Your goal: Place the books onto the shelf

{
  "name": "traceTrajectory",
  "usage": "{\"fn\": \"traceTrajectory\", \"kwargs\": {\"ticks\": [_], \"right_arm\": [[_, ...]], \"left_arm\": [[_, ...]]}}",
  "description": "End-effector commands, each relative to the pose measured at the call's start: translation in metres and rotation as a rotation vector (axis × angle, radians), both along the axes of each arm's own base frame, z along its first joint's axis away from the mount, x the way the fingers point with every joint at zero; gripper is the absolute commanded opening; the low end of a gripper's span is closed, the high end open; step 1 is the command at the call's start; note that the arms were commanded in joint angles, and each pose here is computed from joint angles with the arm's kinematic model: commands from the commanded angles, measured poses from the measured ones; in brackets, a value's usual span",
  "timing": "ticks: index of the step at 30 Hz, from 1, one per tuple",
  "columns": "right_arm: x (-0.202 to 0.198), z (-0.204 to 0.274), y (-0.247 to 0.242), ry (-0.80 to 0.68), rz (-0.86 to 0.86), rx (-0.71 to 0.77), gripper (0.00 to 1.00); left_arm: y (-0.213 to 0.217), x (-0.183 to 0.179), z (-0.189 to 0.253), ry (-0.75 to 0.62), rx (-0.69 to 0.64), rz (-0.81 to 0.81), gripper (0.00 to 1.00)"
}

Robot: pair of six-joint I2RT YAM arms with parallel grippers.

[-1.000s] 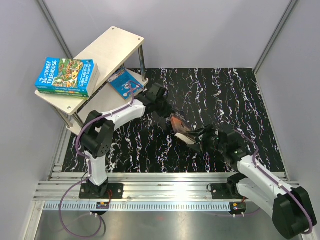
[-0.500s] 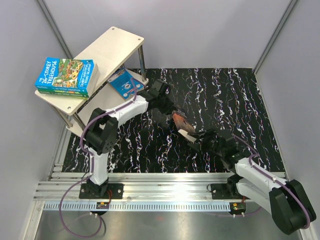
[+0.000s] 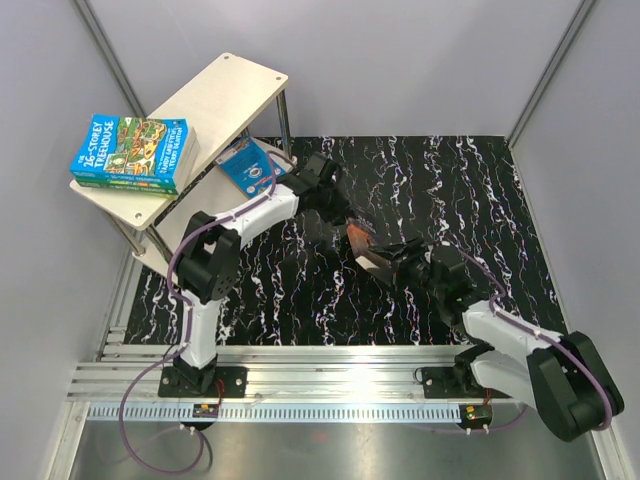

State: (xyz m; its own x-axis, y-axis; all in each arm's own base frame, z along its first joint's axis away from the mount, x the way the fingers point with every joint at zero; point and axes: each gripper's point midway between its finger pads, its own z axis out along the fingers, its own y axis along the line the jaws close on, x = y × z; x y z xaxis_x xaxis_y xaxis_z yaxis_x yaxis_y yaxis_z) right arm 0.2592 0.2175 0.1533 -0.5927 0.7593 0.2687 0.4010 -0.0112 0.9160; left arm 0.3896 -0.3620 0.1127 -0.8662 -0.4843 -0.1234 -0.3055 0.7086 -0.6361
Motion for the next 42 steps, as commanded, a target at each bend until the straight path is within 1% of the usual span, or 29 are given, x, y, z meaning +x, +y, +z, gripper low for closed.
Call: {"fn": "traceTrajectory", "kwargs": {"ticks": [1,3,4,6,10,17,23,28,30,33,38,42], "right_arm": [[0.004,-0.004,0.011,0.031,0.047,0.002,0.68],[0.006,-0.005,0.016,0.030,0.066,0.018,0.69],[0.006,-0.015,0.018,0.067,0.073,0.017,0.69],[0.006,-0.021,0.022,0.094,0.098,0.032,0.69],[0.008,-0.024,0.028,0.106,0.111,0.024,0.70],[0.013,-0.023,0.042,0.101,0.141,0.015,0.71],[0.007,-0.019,0.048,0.116,0.135,0.029,0.77],[0.007,-0.022,0.044,0.141,0.109,0.001,0.78],[0.008,-0.023,0.041,0.153,0.091,-0.010,0.78],[0.010,-0.021,0.042,0.162,0.081,0.008,0.79],[0.014,-0.020,0.044,0.158,0.085,-0.021,0.79],[0.017,-0.032,0.043,0.182,0.071,-0.029,0.77]], "left_arm": [[-0.021,0.003,0.058,-0.071,-0.145,-0.103,0.00],[-0.020,0.002,0.058,-0.062,-0.154,-0.111,0.00],[-0.020,0.002,0.059,-0.063,-0.158,-0.114,0.00],[-0.020,0.003,0.061,-0.071,-0.158,-0.124,0.00],[-0.022,0.004,0.063,-0.061,-0.181,-0.131,0.00],[-0.029,0.005,0.085,-0.047,-0.282,-0.052,0.00],[-0.015,0.015,0.099,-0.090,-0.244,0.042,0.00],[-0.004,0.016,0.114,-0.112,-0.246,0.143,0.00],[-0.001,0.015,0.130,-0.144,-0.256,0.179,0.00],[0.004,0.015,0.145,-0.189,-0.238,0.198,0.00],[0.002,0.009,0.141,-0.169,-0.248,0.189,0.00],[-0.003,0.001,0.139,-0.156,-0.263,0.182,0.00]]}}
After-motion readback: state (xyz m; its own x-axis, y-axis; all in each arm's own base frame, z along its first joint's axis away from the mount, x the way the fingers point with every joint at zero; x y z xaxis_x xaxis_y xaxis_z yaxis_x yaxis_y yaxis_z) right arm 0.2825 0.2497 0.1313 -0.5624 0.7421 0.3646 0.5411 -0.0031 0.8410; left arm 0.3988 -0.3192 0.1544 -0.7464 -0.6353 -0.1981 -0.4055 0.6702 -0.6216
